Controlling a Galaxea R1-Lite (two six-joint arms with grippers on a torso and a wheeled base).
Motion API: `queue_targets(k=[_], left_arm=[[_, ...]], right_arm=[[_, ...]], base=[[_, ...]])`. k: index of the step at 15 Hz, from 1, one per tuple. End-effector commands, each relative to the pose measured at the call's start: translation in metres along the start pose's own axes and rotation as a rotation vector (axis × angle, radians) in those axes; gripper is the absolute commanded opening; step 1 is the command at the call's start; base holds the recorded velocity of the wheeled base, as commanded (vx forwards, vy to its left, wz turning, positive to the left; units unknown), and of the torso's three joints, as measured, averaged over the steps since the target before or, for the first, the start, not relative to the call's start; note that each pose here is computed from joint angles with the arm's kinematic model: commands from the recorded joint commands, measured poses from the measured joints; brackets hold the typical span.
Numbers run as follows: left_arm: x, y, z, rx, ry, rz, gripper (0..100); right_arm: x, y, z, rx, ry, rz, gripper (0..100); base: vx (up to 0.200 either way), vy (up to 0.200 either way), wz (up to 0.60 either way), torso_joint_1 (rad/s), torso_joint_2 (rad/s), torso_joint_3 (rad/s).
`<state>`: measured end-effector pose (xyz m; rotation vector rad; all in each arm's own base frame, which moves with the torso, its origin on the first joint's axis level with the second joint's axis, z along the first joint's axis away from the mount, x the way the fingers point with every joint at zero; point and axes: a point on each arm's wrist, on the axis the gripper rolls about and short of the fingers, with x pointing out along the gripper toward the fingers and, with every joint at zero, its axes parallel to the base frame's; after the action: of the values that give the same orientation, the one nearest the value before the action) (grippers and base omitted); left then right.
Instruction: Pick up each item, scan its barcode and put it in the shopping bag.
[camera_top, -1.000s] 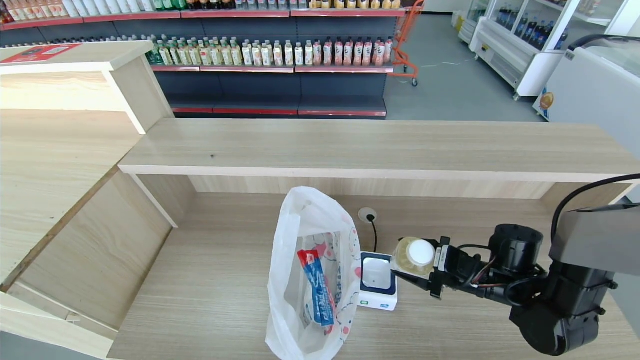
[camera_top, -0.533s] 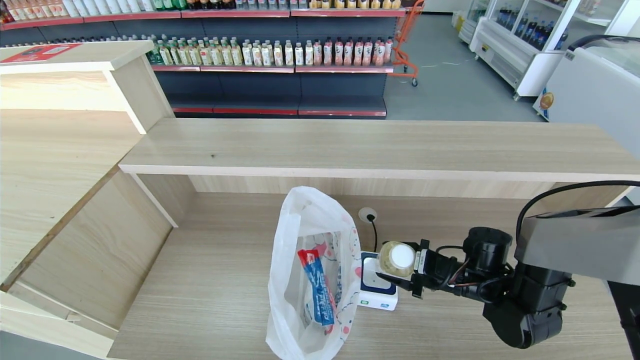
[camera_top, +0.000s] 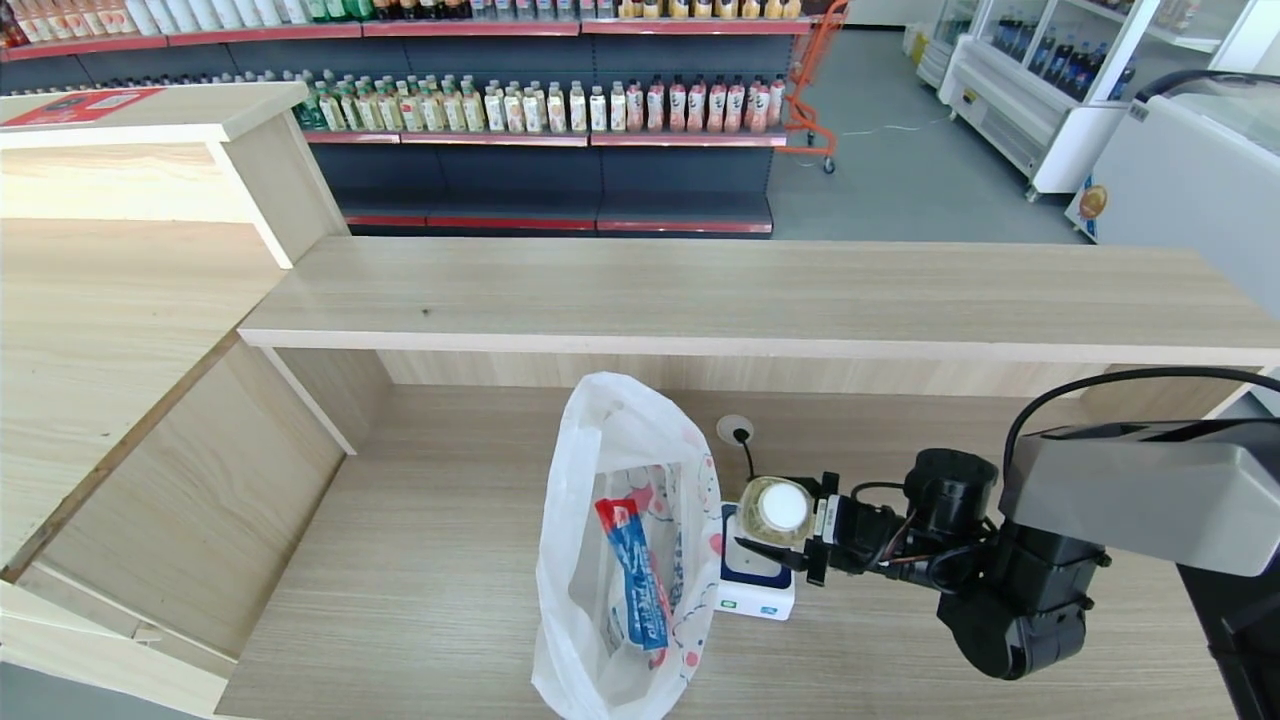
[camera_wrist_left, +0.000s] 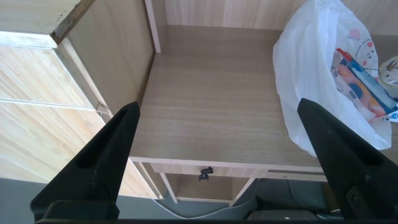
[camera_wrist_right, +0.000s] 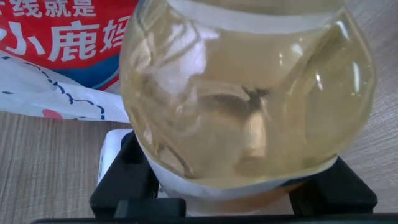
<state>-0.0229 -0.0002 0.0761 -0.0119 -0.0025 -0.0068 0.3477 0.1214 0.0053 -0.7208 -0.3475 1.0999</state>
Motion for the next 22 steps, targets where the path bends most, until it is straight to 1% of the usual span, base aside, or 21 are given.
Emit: queue_targets(k=[1,4,6,8,9,10,11,12,13,14,15,17,18,20,22], left_arm=[[0.0,0.0,0.0,0.0,-0.001,0.001,100],[0.0,0.0,0.0,0.0,-0.001,0.001,100],[0.0,0.0,0.0,0.0,-0.001,0.001,100],[0.0,0.0,0.0,0.0,-0.001,0.001,100],[0.0,0.0,0.0,0.0,-0.001,0.001,100],[0.0,0.0,0.0,0.0,-0.001,0.002,100],[0.0,0.0,0.0,0.0,-0.001,0.002,100],[0.0,0.0,0.0,0.0,-0.001,-0.001,100],[0.0,0.0,0.0,0.0,-0.001,0.001,100],[0.0,0.0,0.0,0.0,-0.001,0.001,100],[0.0,0.0,0.0,0.0,-0.001,-0.001,100],[0.0,0.0,0.0,0.0,-0.001,0.001,100],[0.0,0.0,0.0,0.0,-0.001,0.001,100],[0.0,0.0,0.0,0.0,-0.001,0.001,100],[0.0,0.0,0.0,0.0,-0.001,0.001,100]], right_arm=[[0.001,0.002,-0.003,0.006,0.004,0.004,0],[0.0,-0.001,-0.001,0.004,0.004,-0.003,0],[-0.008,-0.011,0.009,0.022,0.002,-0.03,0],[-0.03,-0.027,0.032,0.148,0.001,-0.079,0],[-0.041,-0.035,0.051,0.237,-0.014,-0.11,0],[-0.052,-0.041,0.072,0.318,-0.015,-0.165,0],[-0.061,-0.043,0.087,0.375,-0.003,-0.23,0],[-0.066,-0.043,0.095,0.407,0.007,-0.266,0],[-0.076,-0.037,0.106,0.478,0.051,-0.303,0],[-0.085,-0.029,0.113,0.525,0.092,-0.294,0],[-0.087,-0.027,0.117,0.556,0.109,-0.28,0],[-0.073,-0.023,0.13,0.657,0.077,-0.25,0],[-0.06,-0.025,0.135,0.695,0.064,-0.277,0],[-0.026,-0.026,0.138,0.828,0.053,-0.356,0],[0.006,-0.022,0.131,0.938,0.071,-0.41,0]], base=[[0.0,0.0,0.0,0.0,0.0,0.0],[0.0,0.0,0.0,0.0,0.0,0.0],[0.0,0.0,0.0,0.0,0.0,0.0],[0.0,0.0,0.0,0.0,0.0,0.0],[0.0,0.0,0.0,0.0,0.0,0.0],[0.0,0.0,0.0,0.0,0.0,0.0],[0.0,0.0,0.0,0.0,0.0,0.0],[0.0,0.0,0.0,0.0,0.0,0.0],[0.0,0.0,0.0,0.0,0.0,0.0],[0.0,0.0,0.0,0.0,0.0,0.0],[0.0,0.0,0.0,0.0,0.0,0.0],[0.0,0.0,0.0,0.0,0.0,0.0],[0.0,0.0,0.0,0.0,0.0,0.0],[0.0,0.0,0.0,0.0,0.0,0.0],[0.0,0.0,0.0,0.0,0.0,0.0]])
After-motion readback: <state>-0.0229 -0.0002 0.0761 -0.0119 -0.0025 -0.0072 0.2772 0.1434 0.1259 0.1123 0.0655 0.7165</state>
